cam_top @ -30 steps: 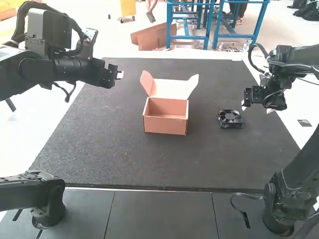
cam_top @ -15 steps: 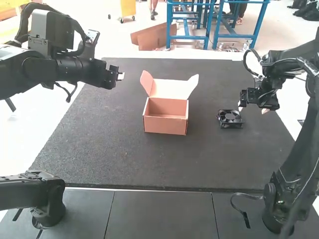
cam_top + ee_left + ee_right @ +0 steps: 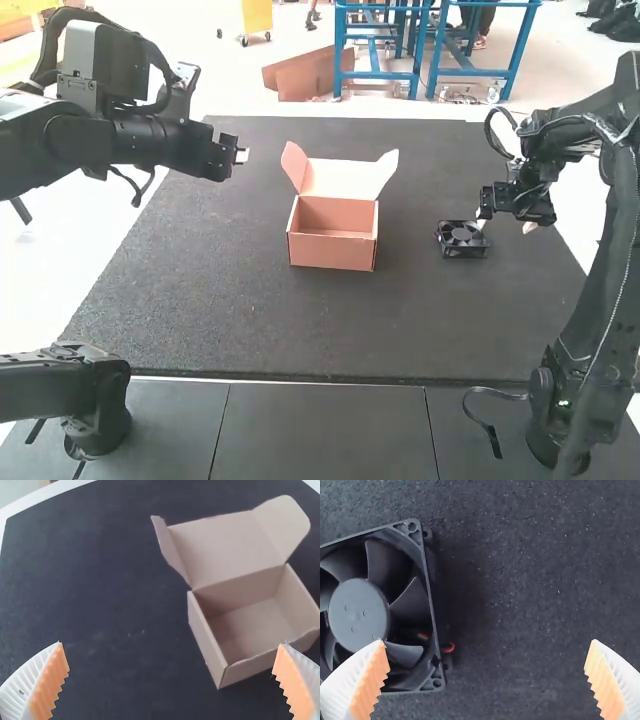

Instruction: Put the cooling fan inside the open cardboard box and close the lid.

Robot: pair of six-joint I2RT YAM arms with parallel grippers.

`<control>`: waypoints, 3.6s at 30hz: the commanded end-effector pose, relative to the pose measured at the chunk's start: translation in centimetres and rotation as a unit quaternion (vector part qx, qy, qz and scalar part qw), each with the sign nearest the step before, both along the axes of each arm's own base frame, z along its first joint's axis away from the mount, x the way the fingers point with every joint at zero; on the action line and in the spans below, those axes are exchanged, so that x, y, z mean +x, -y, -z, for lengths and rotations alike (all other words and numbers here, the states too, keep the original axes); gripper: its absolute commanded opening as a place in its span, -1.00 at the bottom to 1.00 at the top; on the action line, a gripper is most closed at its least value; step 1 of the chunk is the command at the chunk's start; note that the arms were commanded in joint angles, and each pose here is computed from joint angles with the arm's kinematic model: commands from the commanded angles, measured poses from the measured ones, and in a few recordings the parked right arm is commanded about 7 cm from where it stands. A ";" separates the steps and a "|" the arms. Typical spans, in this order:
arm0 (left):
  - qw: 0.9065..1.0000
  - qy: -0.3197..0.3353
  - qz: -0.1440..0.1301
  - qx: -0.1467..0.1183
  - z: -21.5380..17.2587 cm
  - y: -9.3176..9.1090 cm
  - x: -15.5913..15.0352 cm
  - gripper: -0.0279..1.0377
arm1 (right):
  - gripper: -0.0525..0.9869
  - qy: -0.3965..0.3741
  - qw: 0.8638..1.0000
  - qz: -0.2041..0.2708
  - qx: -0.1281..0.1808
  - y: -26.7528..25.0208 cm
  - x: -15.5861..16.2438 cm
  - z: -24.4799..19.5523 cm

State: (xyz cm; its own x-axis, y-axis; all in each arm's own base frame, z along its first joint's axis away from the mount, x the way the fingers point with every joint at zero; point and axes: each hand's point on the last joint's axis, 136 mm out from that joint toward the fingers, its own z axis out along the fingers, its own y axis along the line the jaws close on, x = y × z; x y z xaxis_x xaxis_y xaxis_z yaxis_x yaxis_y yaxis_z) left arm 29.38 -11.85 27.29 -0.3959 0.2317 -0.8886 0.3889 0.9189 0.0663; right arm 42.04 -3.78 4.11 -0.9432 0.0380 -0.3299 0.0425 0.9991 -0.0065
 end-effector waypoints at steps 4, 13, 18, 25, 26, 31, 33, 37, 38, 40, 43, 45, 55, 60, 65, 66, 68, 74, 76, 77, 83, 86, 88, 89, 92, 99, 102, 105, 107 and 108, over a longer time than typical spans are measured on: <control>0.999 0.027 -0.002 -0.018 -2.9 0.1 0.1 0.86 | 0.83 0.002 1.000 0.004 -0.009 1.0 0.8 0.2; 1.000 0.023 -0.002 -0.016 -2.7 0.1 0.1 0.86 | 0.83 0.002 1.000 0.006 -0.010 1.2 1.8 1.1; 1.000 0.024 -0.002 -0.016 -2.7 0.1 0.1 0.86 | 0.83 -0.005 1.000 0.005 -0.009 1.2 2.1 1.8; 1.000 0.022 -0.002 -0.016 -2.6 0.1 0.1 0.86 | 0.83 -0.016 1.000 0.006 -0.011 1.3 2.2 2.9; 1.000 0.022 -0.002 -0.015 -2.6 0.1 0.1 0.86 | 0.83 -0.020 1.000 0.006 -0.011 1.3 2.1 3.1; 1.000 0.023 -0.002 -0.016 -2.7 0.1 0.1 0.86 | 0.48 -0.048 0.999 0.006 -0.012 1.3 1.3 4.3; 1.000 0.024 -0.002 -0.017 -2.8 0.1 0.1 0.86 | 0.28 -0.054 0.998 0.004 -0.010 1.3 1.1 4.6; 1.000 0.025 -0.004 -0.017 -2.9 0.0 0.2 0.86 | -0.03 -0.065 0.998 -0.001 -0.007 0.9 0.7 5.0; 0.999 0.027 -0.006 -0.017 -3.0 -0.1 0.2 0.86 | -0.15 -0.067 0.998 -0.003 -0.008 0.8 0.6 5.2; 0.999 0.027 -0.009 -0.016 -3.1 -0.4 0.2 0.86 | -0.26 -0.069 0.998 -0.004 -0.007 0.8 0.6 5.4; 0.999 0.026 -0.013 -0.016 -3.2 -0.6 0.3 0.86 | -0.44 -0.075 0.997 -0.009 -0.003 0.3 0.4 5.7; 0.999 0.025 -0.014 -0.016 -3.2 -0.7 0.3 0.86 | -0.53 -0.081 0.997 -0.012 -0.001 0.0 0.1 6.0; 1.000 0.021 -0.014 -0.014 -2.9 -0.7 0.2 0.86 | -0.94 -0.114 0.993 -0.026 0.028 -2.0 -1.8 7.4; 1.000 0.013 -0.014 -0.010 -2.3 -0.7 0.1 0.86 | -0.94 -0.059 0.997 -0.005 0.049 -2.2 0.7 4.1; 1.000 0.009 -0.014 -0.009 -1.7 -0.7 0.2 0.86 | -0.94 0.011 0.998 -0.012 0.068 -3.2 1.8 -2.6; 1.000 0.009 -0.014 -0.009 -1.6 -0.7 0.2 0.86 | -0.94 0.020 0.997 -0.009 0.071 -3.3 1.7 -3.9; 1.000 0.009 -0.014 -0.008 -1.3 -0.7 0.2 0.86 | -0.93 0.033 0.996 0.001 0.079 -3.7 1.1 -6.0; 1.000 0.002 -0.014 -0.005 -0.2 -0.6 0.3 0.86 | -0.93 0.035 0.994 0.006 0.105 -5.6 -2.7 -10.5; 1.000 0.001 -0.013 -0.004 0.0 -0.6 0.3 0.86 | -0.93 0.053 0.992 0.013 0.113 -6.4 -3.6 -12.3; 1.000 0.001 -0.014 -0.005 0.2 -0.6 0.4 0.86 | -0.93 0.064 0.991 0.020 0.119 -6.8 -3.9 -13.2; 1.000 -0.002 -0.014 -0.004 0.8 -0.6 0.4 0.86 | -0.93 0.100 0.981 0.024 0.164 -11.5 -5.4 -17.1; 1.000 -0.004 -0.014 -0.003 1.1 -0.7 0.3 0.86 | -0.93 0.091 0.979 0.011 0.181 -14.4 -6.4 -18.0; 1.000 -0.005 -0.012 -0.002 1.2 -0.6 0.2 0.86 | -0.93 0.083 0.978 0.001 0.190 -16.3 -7.1 -18.4; 1.000 -0.005 -0.011 -0.001 1.3 -0.6 0.1 0.86 | -0.93 0.082 0.977 -0.008 0.194 -17.2 -7.4 -18.6; 1.000 -0.004 -0.009 -0.002 1.1 -0.6 0.0 0.86 | -0.93 0.079 0.975 -0.035 0.207 -20.4 -8.2 -19.3; 1.000 0.004 -0.009 -0.005 0.6 -0.7 -0.4 0.86 | -0.92 0.063 0.973 -0.074 0.210 -25.9 -8.6 -19.3; 1.000 0.006 -0.010 -0.007 0.5 -0.7 -0.4 0.86 | -0.92 0.049 0.974 -0.072 0.211 -27.4 -8.1 -18.5; 1.000 0.007 -0.012 -0.007 0.4 -0.8 -0.3 0.86 | -0.92 0.039 0.974 -0.066 0.212 -28.5 -7.1 -17.5; 1.000 0.006 -0.012 -0.007 0.4 -0.8 -0.4 0.86 | -0.92 0.033 0.975 -0.061 0.210 -29.0 -6.4 -16.9; 1.000 0.005 -0.012 -0.007 0.4 -0.8 -0.4 0.86 | -0.92 0.031 0.975 -0.060 0.210 -29.3 -5.9 -16.4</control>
State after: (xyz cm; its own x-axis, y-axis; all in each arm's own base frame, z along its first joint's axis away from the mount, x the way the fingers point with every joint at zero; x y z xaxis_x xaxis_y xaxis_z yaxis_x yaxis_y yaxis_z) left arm 29.11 -11.27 25.86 -0.4148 0.2269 -0.8812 0.3750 0.9250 0.0616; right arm 34.92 24.49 19.19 -0.9404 0.0342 -0.3384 -0.1009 0.9220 0.3737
